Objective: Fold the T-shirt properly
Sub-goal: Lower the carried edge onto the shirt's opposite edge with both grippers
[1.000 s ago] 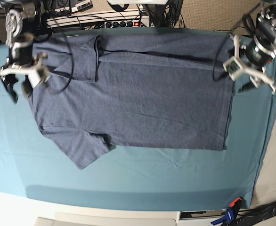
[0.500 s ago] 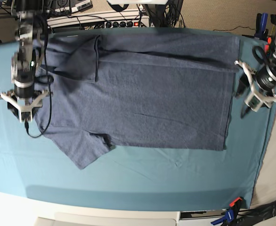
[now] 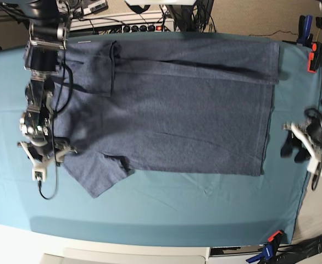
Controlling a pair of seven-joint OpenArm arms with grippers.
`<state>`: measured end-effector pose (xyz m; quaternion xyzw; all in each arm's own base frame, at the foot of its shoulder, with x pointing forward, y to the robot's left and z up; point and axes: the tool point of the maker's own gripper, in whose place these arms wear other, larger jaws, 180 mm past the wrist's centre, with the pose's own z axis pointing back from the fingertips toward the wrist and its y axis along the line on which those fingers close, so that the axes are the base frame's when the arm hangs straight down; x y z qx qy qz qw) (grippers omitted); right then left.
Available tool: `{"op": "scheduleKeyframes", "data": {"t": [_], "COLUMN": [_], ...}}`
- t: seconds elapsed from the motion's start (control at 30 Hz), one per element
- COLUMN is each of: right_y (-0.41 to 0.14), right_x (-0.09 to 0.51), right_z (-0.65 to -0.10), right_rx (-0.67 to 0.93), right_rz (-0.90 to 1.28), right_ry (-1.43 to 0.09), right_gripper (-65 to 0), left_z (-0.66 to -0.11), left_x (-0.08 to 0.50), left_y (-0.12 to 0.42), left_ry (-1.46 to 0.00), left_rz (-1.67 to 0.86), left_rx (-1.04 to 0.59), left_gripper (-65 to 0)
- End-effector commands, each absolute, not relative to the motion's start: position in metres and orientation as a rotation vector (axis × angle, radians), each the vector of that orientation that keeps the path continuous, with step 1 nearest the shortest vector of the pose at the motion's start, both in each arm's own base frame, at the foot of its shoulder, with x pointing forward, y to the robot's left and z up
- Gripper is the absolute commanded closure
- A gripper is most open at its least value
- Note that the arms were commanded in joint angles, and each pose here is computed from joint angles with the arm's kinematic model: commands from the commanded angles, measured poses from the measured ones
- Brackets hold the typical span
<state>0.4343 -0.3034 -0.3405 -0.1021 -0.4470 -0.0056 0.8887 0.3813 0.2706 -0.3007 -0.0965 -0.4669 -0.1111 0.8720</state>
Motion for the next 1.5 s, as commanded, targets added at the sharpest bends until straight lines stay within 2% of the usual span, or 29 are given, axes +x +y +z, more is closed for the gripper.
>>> {"op": "scheduleKeyframes", "data": {"t": [0.0, 0.17, 0.3, 0.53, 0.97, 1.4, 1.47], "right_y": [-0.308, -0.291, -0.281, -0.276, -0.275, -0.275, -0.276], "right_x": [0.450, 0.465, 0.467, 0.465, 0.467, 0.467, 0.467], "right_z": [-0.318, -0.328, -0.335, -0.340, -0.339, -0.339, -0.338], "right_rx": [-0.229, -0.212, -0.267, -0.299, -0.300, -0.301, -0.303], "right_rz": [-0.017, 0.033, 0.125, 0.181, 0.185, 0.185, 0.186], "right_ry": [-0.988, -0.947, -0.907, -0.888, -0.902, -0.901, -0.901], "right_gripper": [-25.7, -25.7, -25.7, -25.7, -25.7, -25.7, -25.7], "left_z": [-0.286, -0.313, -0.335, -0.348, -0.375, -0.382, -0.382], "left_x": [0.396, 0.427, 0.451, 0.482, 0.471, 0.475, 0.475], "left_y": [0.277, 0.267, 0.250, 0.231, 0.238, 0.178, 0.179], "left_ry": [-1.019, -0.952, -0.883, -0.809, -0.720, -0.691, -0.692], "left_rz": [-0.214, -0.107, -0.008, 0.116, 0.110, 0.071, 0.072], "left_rx": [-0.203, -0.311, -0.399, -0.502, -0.448, -0.547, -0.546], "left_gripper": [-30.9, -30.9, -30.9, -30.9, -30.9, -30.9, -28.8]}}
